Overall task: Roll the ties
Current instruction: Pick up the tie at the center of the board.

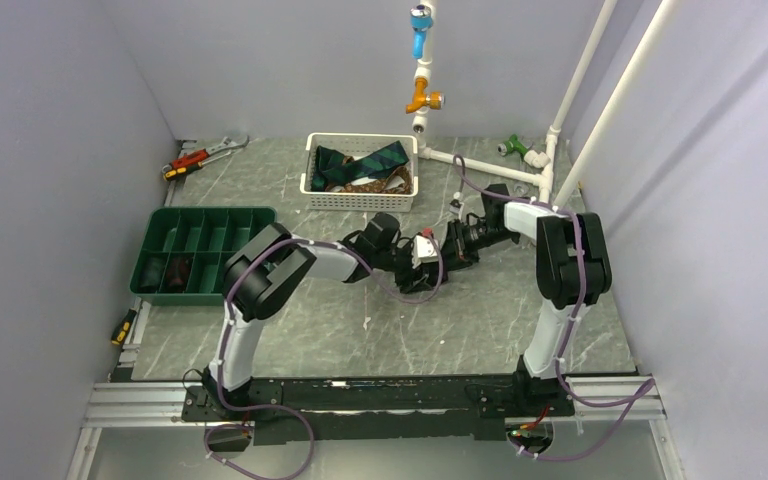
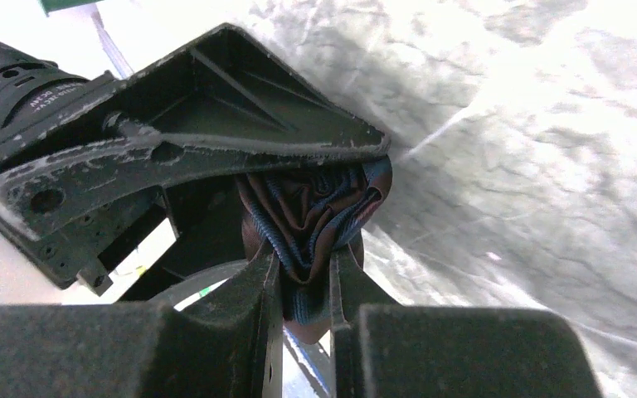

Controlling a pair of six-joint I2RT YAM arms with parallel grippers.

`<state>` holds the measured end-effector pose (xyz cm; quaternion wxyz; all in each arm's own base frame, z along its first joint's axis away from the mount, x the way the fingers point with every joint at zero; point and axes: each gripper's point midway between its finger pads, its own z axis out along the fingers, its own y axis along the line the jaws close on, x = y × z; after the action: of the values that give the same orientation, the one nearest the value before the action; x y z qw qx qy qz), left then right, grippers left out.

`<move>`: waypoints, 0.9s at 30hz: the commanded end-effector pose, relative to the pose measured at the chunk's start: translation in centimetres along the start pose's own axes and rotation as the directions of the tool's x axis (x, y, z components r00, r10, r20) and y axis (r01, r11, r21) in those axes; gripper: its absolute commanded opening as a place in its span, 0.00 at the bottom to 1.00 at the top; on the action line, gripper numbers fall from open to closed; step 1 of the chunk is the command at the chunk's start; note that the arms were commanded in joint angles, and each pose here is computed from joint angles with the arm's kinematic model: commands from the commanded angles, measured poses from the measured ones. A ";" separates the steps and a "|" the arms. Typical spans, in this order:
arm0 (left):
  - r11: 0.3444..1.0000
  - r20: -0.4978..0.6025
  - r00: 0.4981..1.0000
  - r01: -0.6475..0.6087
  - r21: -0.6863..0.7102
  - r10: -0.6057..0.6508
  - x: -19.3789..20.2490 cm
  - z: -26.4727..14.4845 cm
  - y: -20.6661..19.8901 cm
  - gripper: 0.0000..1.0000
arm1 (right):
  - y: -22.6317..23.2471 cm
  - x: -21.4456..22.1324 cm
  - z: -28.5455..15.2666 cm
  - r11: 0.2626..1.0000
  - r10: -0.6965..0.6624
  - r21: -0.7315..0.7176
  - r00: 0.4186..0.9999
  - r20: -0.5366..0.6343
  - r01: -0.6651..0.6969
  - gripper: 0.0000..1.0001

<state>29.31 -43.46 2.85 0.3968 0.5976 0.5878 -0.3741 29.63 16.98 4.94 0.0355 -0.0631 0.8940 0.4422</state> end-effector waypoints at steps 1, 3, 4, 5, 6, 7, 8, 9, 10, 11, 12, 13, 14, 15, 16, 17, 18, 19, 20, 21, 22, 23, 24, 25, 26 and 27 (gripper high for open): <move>0.999 -0.009 1.000 0.021 -0.027 -0.022 -1.9 -3.0 -0.6 0.78 | 4.0 -1.5 -1.9 0.995 -0.076 -0.061 0.995 0.058 0.080 0.00; 0.997 -0.003 0.999 0.049 -0.065 -0.050 -3.6 -5.2 0.1 0.87 | 4.8 -2.0 -2.5 0.993 -0.090 -0.064 0.993 0.078 0.096 0.00; 0.995 -0.003 0.998 0.070 -0.077 -0.070 -4.6 -6.6 0.3 0.92 | 5.3 -2.3 -2.7 0.992 -0.102 -0.070 0.991 0.090 0.108 0.00; 0.991 -0.007 0.995 0.102 -0.084 -0.103 -5.1 -7.9 0.4 0.96 | 5.8 -2.7 -3.0 0.989 -0.117 -0.075 0.988 0.106 0.125 0.00; 0.986 -0.023 0.990 0.137 -0.096 -0.140 -5.3 -9.3 0.5 0.98 | 6.3 -3.1 -3.3 0.987 -0.130 -0.078 0.984 0.123 0.140 0.00; 0.981 -0.032 0.986 0.158 -0.112 -0.162 -5.6 -10.8 0.7 0.99 | 6.8 -3.5 -3.6 0.984 -0.145 -0.081 0.979 0.145 0.158 0.00; 0.974 -0.048 0.979 0.189 -0.124 -0.196 -5.5 -12.3 0.6 0.99 | 7.3 -3.9 -3.9 0.980 -0.162 -0.087 0.973 0.168 0.178 0.00; 0.965 -0.063 0.971 0.222 -0.143 -0.232 -5.4 -13.9 0.6 0.99 | 7.9 -4.4 -4.2 0.977 -0.174 -0.093 0.967 0.185 0.194 0.00; 0.954 -0.057 0.965 0.241 -0.176 -0.255 -5.7 -15.5 1.0 0.99 | 8.5 -4.8 -4.3 0.975 -0.178 -0.099 0.964 0.198 0.201 0.00; 0.943 -0.051 0.960 0.261 -0.206 -0.276 -6.2 -17.1 1.5 0.99 | 9.2 -5.2 -4.3 0.971 -0.184 -0.111 0.960 0.211 0.210 0.00; 0.930 -0.042 0.952 0.286 -0.232 -0.304 -6.7 -18.7 2.0 0.99 | 10.0 -5.7 -4.4 0.967 -0.192 -0.121 0.955 0.225 0.223 0.00; 0.917 -0.032 0.944 0.311 -0.252 -0.329 -7.4 -20.1 2.5 0.99 | 10.9 -6.2 -4.7 0.962 -0.205 -0.127 0.947 0.246 0.241 0.00; 0.905 -0.013 0.938 0.331 -0.269 -0.347 -8.7 -21.8 3.3 0.99 | 11.8 -6.7 -4.9 0.957 -0.218 -0.132 0.938 0.269 0.260 0.00; 0.885 0.000 0.925 0.364 -0.291 -0.381 -9.4 -23.4 3.8 0.99 | 12.8 -7.1 -5.1 0.949 -0.233 -0.138 0.928 0.290 0.282 0.00; 0.858 0.029 0.908 0.405 -0.315 -0.418 -10.0 -25.3 4.7 0.99 | 13.8 -7.6 -5.3 0.942 -0.249 -0.143 0.917 0.311 0.305 0.00; 0.837 0.060 0.890 0.446 -0.316 -0.451 -10.8 -26.5 4.9 0.99 | 14.9 -7.9 -5.5 0.933 -0.266 -0.150 0.907 0.327 0.328 0.00; 0.800 0.105 0.865 0.495 -0.340 -0.490 -11.1 -28.4 5.8 0.99 | 16.1 -8.2 -5.7 0.923 -0.280 -0.159 0.896 0.344 0.349 0.00; 0.760 0.146 0.836 0.543 -0.358 -0.529 -11.3 -29.9 6.3 0.99 | 17.3 -8.6 -5.9 0.909 -0.303 -0.166 0.881 0.363 0.381 0.00; 0.712 0.190 0.802 0.592 -0.377 -0.566 -11.4 -31.4 6.9 0.99 | 18.4 -8.8 -6.2 0.897 -0.322 -0.173 0.869 0.376 0.407 0.00; 0.665 0.237 0.764 0.641 -0.384 -0.600 -11.6 -32.6 7.3 0.99 | 19.4 -9.1 -6.4 0.884 -0.339 -0.177 0.855 0.391 0.432 0.00; 0.635 0.271 0.736 0.674 -0.379 -0.620 -11.8 -33.7 7.5 0.99 | 20.6 -9.3 -6.6 0.870 -0.359 -0.182 0.841 0.406 0.459 0.00; 0.639 0.288 0.727 0.685 -0.350 -0.623 -12.2 -34.7 7.3 0.99 | 21.6 -9.6 -6.8 0.857 -0.374 -0.185 0.827 0.420 0.481 0.00; 0.666 0.298 0.730 0.683 -0.300 -0.615 -13.0 -35.4 6.7 0.99 | 22.5 -9.9 -6.9 0.844 -0.389 -0.188 0.815 0.431 0.502 0.00; 0.677 0.317 0.721 0.691 -0.255 -0.616 -13.7 -36.0 6.3 0.99 | 23.5 -10.2 -7.0 0.830 -0.406 -0.190 0.801 0.440 0.525 0.00; 0.677 0.340 0.709 0.700 -0.228 -0.618 -14.3 -36.6 6.0 0.99 | 24.3 -10.5 -7.0 0.819 -0.418 -0.192 0.792 0.445 0.541 0.00; 0.677 0.358 0.697 0.708 -0.202 -0.622 -14.8 -36.9 5.8 0.99 | 25.2 -10.8 -7.1 0.806 -0.429 -0.197 0.781 0.453 0.558 0.00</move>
<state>37.68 -14.94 27.20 0.4261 0.2246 0.7976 -0.3631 35.89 25.44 23.33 0.2477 -0.1614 0.7934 0.5321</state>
